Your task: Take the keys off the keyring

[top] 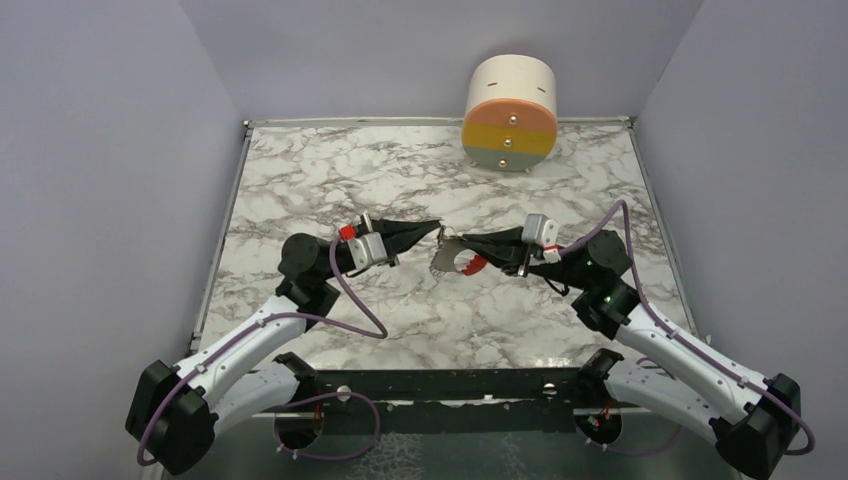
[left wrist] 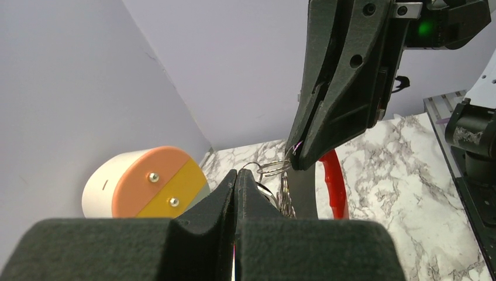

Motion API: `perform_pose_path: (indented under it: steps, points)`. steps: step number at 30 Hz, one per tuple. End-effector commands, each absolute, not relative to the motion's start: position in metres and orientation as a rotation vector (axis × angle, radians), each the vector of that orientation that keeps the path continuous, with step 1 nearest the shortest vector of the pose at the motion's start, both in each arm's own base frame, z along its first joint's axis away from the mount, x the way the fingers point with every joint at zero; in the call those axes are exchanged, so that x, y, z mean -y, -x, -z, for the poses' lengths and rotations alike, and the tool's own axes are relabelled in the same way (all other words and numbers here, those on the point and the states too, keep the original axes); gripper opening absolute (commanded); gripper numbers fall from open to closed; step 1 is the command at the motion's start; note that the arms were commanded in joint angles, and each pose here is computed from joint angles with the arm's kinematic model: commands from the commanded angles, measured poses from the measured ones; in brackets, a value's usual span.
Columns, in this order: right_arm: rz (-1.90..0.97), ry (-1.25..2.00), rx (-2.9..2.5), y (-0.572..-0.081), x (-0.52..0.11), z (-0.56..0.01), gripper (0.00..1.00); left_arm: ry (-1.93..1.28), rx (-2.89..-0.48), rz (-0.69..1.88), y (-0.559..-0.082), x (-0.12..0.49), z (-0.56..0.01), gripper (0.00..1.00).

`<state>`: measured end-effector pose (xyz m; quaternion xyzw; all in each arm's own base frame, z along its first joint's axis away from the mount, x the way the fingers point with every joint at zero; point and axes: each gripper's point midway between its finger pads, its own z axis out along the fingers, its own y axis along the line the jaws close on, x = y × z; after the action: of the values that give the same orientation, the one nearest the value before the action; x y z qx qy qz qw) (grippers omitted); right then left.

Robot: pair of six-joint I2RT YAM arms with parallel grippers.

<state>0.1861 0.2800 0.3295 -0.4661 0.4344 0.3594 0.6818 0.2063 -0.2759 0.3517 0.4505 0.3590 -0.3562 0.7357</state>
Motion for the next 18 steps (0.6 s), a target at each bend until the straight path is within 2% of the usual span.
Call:
perform_pose_path:
  steps: [1,18]
  points:
    - [-0.861,1.116,-0.922,-0.167,-0.282,-0.328,0.02,-0.874,-0.695,0.638,-0.224,0.259,-0.399,0.0]
    - [-0.887,1.129,-0.91,-0.163,-0.283,-0.329,0.02,-0.936,-0.602,0.734,-0.206,0.271,-0.396,0.0]
